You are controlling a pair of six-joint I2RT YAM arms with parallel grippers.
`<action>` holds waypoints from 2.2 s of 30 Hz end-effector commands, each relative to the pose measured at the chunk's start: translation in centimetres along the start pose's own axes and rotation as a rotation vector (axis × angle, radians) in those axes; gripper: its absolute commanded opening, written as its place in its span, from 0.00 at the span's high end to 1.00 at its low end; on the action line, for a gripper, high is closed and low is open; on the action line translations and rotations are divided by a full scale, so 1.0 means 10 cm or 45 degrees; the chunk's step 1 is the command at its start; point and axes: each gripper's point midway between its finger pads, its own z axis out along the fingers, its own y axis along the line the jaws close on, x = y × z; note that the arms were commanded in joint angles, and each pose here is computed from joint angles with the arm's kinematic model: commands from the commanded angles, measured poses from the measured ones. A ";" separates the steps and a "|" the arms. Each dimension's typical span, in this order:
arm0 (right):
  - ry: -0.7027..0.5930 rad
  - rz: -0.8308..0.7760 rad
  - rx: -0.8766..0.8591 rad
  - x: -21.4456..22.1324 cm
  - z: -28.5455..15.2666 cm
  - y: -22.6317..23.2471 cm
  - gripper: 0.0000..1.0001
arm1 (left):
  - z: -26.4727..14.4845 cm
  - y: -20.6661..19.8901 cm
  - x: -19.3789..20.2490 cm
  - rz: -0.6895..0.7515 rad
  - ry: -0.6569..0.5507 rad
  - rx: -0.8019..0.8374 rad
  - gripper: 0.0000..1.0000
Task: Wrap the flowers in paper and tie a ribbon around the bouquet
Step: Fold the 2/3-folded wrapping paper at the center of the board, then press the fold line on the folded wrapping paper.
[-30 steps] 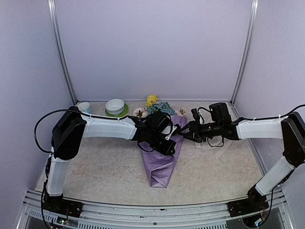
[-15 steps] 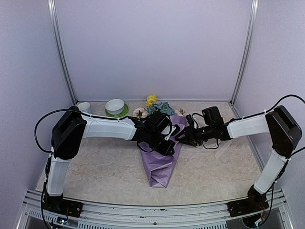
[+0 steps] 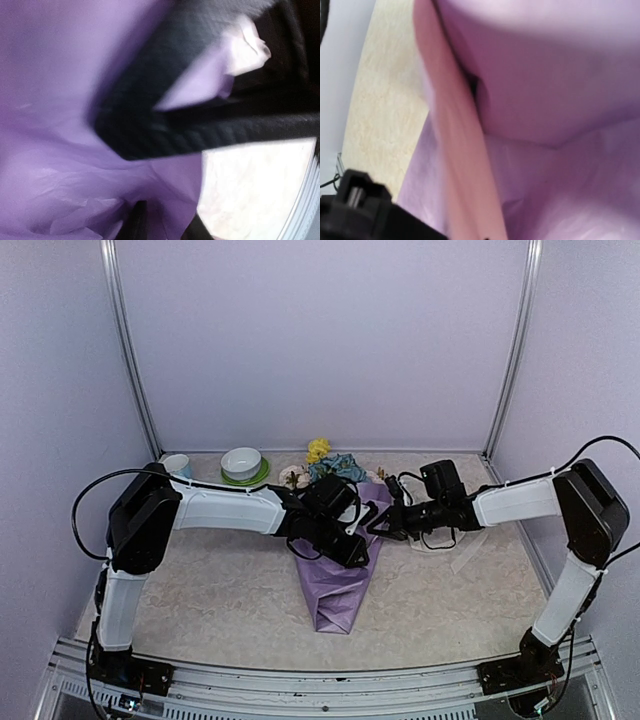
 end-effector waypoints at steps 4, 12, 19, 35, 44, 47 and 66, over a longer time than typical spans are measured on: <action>-0.001 -0.100 0.099 -0.19 0.04 -0.28 1.00 | -0.58 -0.38 -0.40 0.157 -0.215 0.071 0.50; -0.002 -0.154 0.121 -0.28 0.07 -0.36 1.00 | -1.02 -0.30 -0.18 0.176 -0.224 -0.032 0.70; -0.027 -0.165 0.156 -0.40 0.05 -0.44 1.00 | -0.84 0.14 0.48 0.138 -0.018 -0.263 0.93; -0.041 -0.156 0.216 -0.46 0.14 -0.60 1.00 | -0.12 -0.35 1.28 0.460 0.280 -0.186 0.89; -0.048 -0.178 0.226 -0.53 0.17 -0.60 1.00 | -0.16 -0.82 1.52 0.555 0.351 0.037 0.80; -0.037 -0.195 0.226 -0.51 0.16 -0.61 1.00 | -0.44 -1.13 1.14 0.601 0.179 0.128 0.79; -0.019 -0.180 0.229 -0.43 0.16 -0.65 1.00 | 0.07 -0.61 0.90 0.625 0.295 -0.047 0.92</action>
